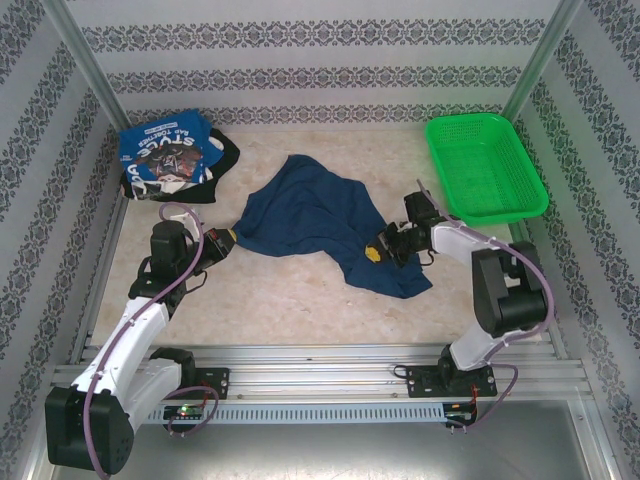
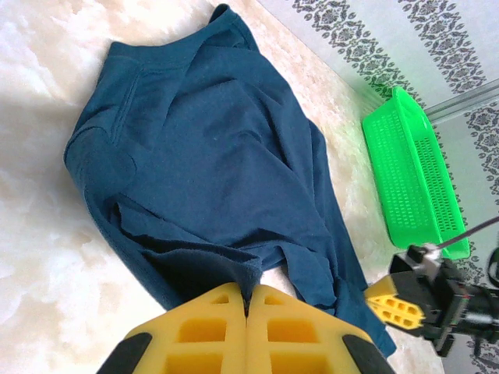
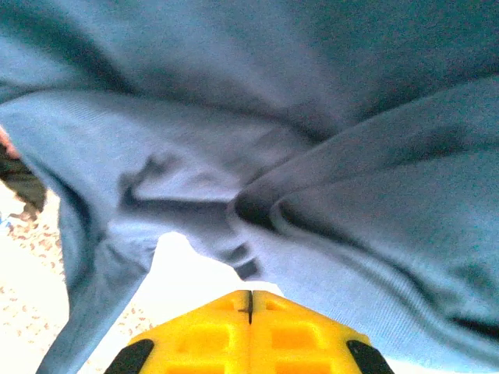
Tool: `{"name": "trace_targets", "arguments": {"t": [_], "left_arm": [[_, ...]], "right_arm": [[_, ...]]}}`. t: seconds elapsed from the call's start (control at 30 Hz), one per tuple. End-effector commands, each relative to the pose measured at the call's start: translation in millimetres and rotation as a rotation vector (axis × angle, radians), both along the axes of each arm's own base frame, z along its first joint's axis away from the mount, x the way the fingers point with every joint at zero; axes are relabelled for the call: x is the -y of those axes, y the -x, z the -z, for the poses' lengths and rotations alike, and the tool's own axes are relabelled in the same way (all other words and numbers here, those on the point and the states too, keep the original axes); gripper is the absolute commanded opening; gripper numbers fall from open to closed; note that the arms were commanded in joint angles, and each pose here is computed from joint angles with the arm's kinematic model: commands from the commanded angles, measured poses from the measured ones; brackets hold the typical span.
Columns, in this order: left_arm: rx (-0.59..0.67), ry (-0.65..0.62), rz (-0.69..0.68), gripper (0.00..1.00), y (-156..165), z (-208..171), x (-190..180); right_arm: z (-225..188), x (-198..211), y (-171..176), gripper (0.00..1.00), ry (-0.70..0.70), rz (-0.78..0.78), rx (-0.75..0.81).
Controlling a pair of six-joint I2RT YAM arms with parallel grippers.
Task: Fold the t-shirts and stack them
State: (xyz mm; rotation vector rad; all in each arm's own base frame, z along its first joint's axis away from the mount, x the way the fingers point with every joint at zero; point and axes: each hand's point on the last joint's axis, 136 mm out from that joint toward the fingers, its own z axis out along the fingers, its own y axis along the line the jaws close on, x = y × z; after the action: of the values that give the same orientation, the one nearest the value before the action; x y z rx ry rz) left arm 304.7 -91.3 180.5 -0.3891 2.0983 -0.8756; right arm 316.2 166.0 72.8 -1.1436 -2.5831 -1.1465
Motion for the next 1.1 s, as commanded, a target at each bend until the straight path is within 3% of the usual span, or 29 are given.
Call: {"name": "trace_targets", "arguments": {"t": [0.0,0.1,0.13,0.17,0.3,0.47,1.07], "left_arm": [[0.033,-0.018,0.015,0.00,1.4,-10.9,2.6],[0.032,-0.017,0.015,0.00,1.2,-9.6,2.7],[0.031,-0.014,0.015,0.00,1.0,-9.0,2.9],[0.030,-0.012,0.012,0.00,0.7,-8.1,2.6],[0.030,-0.013,0.011,0.00,-0.2,-8.0,2.6],[0.022,-0.015,0.020,0.00,0.2,-6.6,3.6],[0.004,-0.025,0.025,0.00,5.6,6.9,3.2]], "right_arm": [[-33.9,6.8,-5.0,0.00,0.019,-0.014,0.086],[-36.3,4.4,-2.4,0.04,-0.003,-0.017,0.079],[-34.7,1.3,-2.4,0.19,-0.015,-0.026,0.071],[-32.5,-1.5,-2.2,0.27,-0.019,-0.036,0.062],[-22.0,-7.6,-2.9,0.42,0.038,-0.111,0.036],[-0.6,-3.3,-0.8,0.43,0.139,-0.206,-0.017],[42.6,-10.3,-7.6,0.45,0.193,-0.229,-0.132]]}}
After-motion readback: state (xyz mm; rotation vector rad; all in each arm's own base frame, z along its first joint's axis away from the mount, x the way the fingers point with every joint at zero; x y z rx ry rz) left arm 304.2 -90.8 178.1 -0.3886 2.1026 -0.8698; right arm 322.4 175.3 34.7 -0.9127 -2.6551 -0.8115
